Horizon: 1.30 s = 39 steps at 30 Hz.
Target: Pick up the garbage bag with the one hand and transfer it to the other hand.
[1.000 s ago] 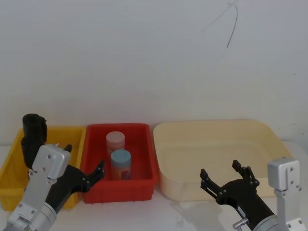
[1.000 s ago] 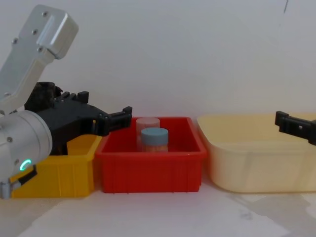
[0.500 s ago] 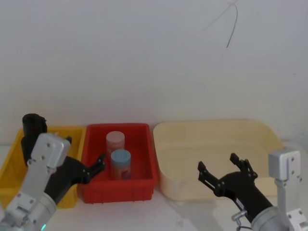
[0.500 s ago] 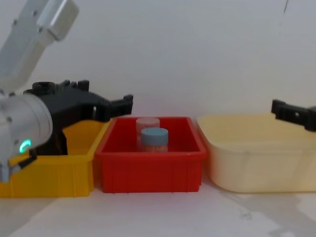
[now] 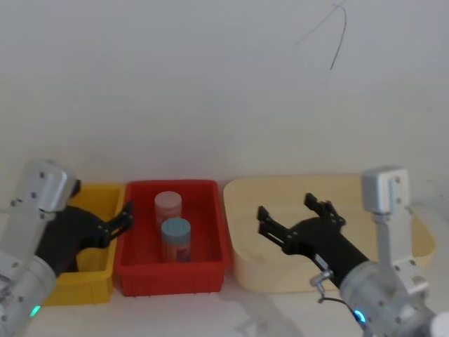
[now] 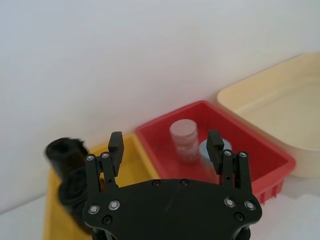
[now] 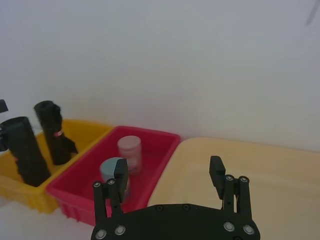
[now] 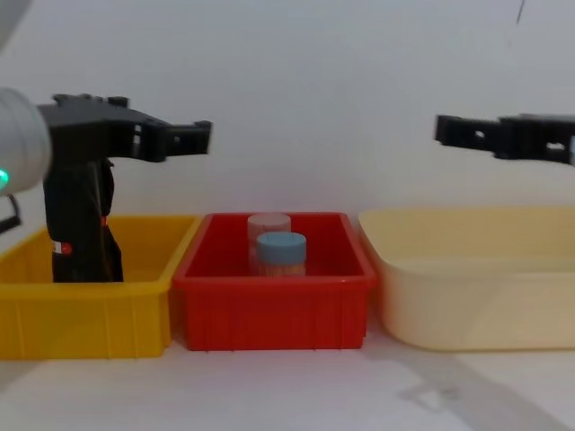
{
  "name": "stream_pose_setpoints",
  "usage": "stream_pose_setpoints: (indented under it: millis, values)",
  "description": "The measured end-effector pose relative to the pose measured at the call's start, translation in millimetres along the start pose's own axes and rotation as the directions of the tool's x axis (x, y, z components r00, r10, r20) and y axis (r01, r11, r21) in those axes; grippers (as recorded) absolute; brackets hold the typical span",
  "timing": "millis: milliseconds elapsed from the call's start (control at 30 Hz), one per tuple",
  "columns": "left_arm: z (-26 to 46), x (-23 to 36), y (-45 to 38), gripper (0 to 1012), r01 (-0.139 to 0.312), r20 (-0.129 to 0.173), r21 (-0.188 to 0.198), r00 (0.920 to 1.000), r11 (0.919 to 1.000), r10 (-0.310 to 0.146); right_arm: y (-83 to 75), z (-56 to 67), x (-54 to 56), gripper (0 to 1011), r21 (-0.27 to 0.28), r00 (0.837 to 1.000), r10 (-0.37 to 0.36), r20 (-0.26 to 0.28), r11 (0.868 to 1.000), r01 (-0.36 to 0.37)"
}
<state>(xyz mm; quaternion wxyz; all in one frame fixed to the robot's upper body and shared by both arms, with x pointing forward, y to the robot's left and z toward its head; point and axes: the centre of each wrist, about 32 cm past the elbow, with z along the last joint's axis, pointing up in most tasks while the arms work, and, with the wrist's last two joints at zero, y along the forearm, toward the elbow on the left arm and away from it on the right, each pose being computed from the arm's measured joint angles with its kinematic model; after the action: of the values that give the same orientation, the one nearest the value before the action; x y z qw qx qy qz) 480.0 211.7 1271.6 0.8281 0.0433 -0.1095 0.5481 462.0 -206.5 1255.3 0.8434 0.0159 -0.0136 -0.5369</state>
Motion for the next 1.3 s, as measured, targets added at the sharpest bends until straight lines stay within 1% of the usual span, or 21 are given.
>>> stream_pose_setpoints:
  millis: [67,133,167,200,233,267,300,333,400,500,633,700,733,800,900,933,967,1033,1067,1167,1300]
  values:
    - [4.6,6.4,6.2,1001,-0.02,-0.005,0.021,0.9998,0.9996,0.02,5.1,5.6,-4.1,1001,-0.016,1.0,0.013,0.002,1.0,-0.013]
    - [5.9,9.3,9.2,1001,-0.029,-0.008,0.033,0.9996,0.9991,0.029,8.3,8.8,-7.0,1001,-0.026,1.0,0.022,0.004,0.999,-0.022]
    - [7.0,12.3,12.0,1001,-0.038,-0.012,0.046,0.9992,0.9982,0.038,10.0,10.5,-8.7,1001,-0.031,1.0,0.027,0.006,0.999,-0.027]
    - [7.0,12.3,12.0,1001,-0.038,-0.012,0.046,0.9992,0.9982,0.038,13.8,14.3,-11.7,1001,-0.038,0.999,0.034,0.01,0.999,-0.034]
    - [7.9,15.3,14.7,1001,-0.046,-0.016,0.057,0.9987,0.9973,0.047,17.4,16.4,-15.1,1001,-0.051,0.999,0.042,0.011,0.998,-0.041]
    - [8.3,18.6,17.9,1001,-0.057,-0.02,0.067,0.9981,0.9961,0.059,17.4,16.4,-15.1,1001,-0.051,0.999,0.042,0.011,0.998,-0.041]
    - [8.3,18.6,17.9,1001,-0.057,-0.02,0.067,0.9981,0.9961,0.059,21.5,19.4,-18.2,1002,-0.065,0.999,0.048,0.014,0.997,-0.047]
    - [8.4,21.4,20.5,1001,-0.067,-0.024,0.077,0.9973,0.9948,0.069,24.9,21.2,-21.2,1001,-0.078,0.998,0.054,0.016,0.996,-0.053]
    - [8.5,24.5,23.4,1001,-0.077,-0.029,0.089,0.9963,0.993,0.08,28.3,23.3,-24.0,1002,-0.09,0.998,0.06,0.017,0.994,-0.058]
    - [8.2,30.9,28.9,1001,-0.099,-0.04,0.111,0.9938,0.9889,0.104,35.5,27.5,-29.9,1001,-0.122,0.998,0.068,0.016,0.99,-0.065]
    - [7.7,35.3,32.2,1001,-0.113,-0.048,0.127,0.9916,0.9854,0.12,43.9,31.8,-37.5,1001,-0.153,0.997,0.078,0.012,0.985,-0.075]
    - [7.3,39.2,34.3,1001,-0.126,-0.054,0.137,0.9895,0.9825,0.134,48.5,34.1,-41.5,1001,-0.169,0.997,0.082,0.009,0.982,-0.079]
    - [7.3,39.2,34.3,1001,-0.126,-0.054,0.137,0.9895,0.9825,0.134,49.9,34.8,-42.8,1001,-0.177,0.997,0.082,0.008,0.981,-0.079]
    - [7.1,41.2,35.2,1001,-0.132,-0.061,0.142,0.9881,0.9811,0.141,53.1,36.1,-45.8,1001,-0.185,0.996,0.086,0.006,0.979,-0.083]
    - [5.0,44.3,35.3,1001,-0.141,-0.077,0.147,0.9851,0.979,0.154,57.6,38.7,-50.4,1001,-0.201,0.996,0.092,0.004,0.976,-0.09]
    - [5.0,44.3,35.3,1001,-0.141,-0.077,0.147,0.9851,0.979,0.154,59.6,39.8,-52.5,1001,-0.205,0.995,0.095,0.003,0.974,-0.092]
    - [3.9,45.1,34.9,1001,-0.143,-0.087,0.149,0.9838,0.9784,0.157,60.4,40.2,-53.5,1001,-0.206,0.995,0.096,0.003,0.974,-0.094]
    - [2.8,46.1,34.3,1001,-0.144,-0.095,0.15,0.9826,0.9781,0.16,62.6,41.6,-56.5,1001,-0.206,0.995,0.102,0.002,0.974,-0.099]
    - [1.5,47.1,33.1,1001,-0.146,-0.105,0.15,0.9811,0.9779,0.162,63.1,42.1,-57.4,1001,-0.205,0.995,0.104,0.002,0.974,-0.101]
    - [-0.3,48.0,31.4,1001,-0.148,-0.12,0.147,0.9788,0.978,0.166,65.0,44.2,-60.7,1002,-0.199,0.994,0.11,0.004,0.974,-0.107]
    - [-4.5,48.8,28.4,1001,-0.157,-0.148,0.143,0.973,0.9772,0.178,67.0,46.2,-64.2,1001,-0.194,0.993,0.118,0.006,0.974,-0.115]
